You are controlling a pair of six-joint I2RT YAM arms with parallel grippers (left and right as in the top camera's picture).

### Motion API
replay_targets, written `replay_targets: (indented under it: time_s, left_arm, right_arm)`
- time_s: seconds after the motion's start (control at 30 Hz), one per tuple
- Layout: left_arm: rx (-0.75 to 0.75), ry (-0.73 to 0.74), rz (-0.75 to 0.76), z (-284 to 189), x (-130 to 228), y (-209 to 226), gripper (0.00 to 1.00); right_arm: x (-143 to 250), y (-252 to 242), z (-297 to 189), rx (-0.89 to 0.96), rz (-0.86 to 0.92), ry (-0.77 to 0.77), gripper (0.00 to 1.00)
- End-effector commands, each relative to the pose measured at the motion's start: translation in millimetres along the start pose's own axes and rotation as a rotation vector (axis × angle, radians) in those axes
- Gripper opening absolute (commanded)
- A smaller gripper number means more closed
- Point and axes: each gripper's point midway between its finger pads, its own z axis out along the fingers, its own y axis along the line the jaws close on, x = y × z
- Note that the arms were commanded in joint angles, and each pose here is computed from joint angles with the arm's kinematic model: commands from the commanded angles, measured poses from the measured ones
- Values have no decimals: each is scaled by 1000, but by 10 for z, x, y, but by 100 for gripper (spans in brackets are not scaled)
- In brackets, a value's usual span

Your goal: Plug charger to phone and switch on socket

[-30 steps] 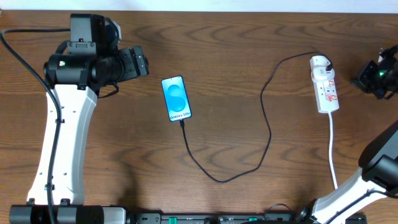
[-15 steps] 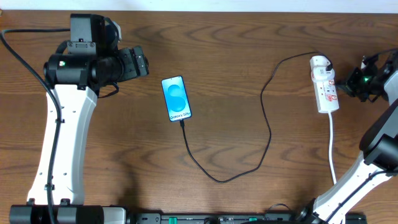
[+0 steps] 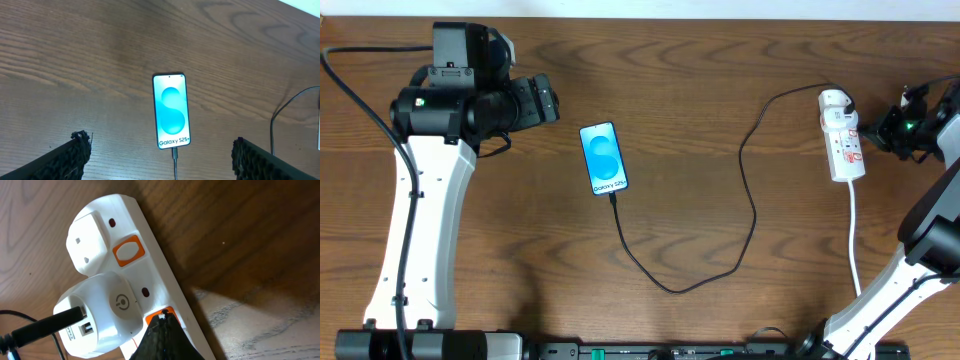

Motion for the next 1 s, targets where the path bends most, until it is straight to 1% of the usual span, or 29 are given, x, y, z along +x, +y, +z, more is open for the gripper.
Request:
replay_targets:
  time_s: [0.0,0.47,0.97]
  left_arm:
    - [-1,-16,12,-51,-28,-7,92]
    - [-1,-16,12,-51,-28,-7,92]
    - [-1,-16,12,-51,-28,-7,92]
  right_arm:
    - [92,30,81,-19,-21,25,1]
    - [177,40,154,-20,-28,42,1]
    - [357,108,311,-24,-90,81,1]
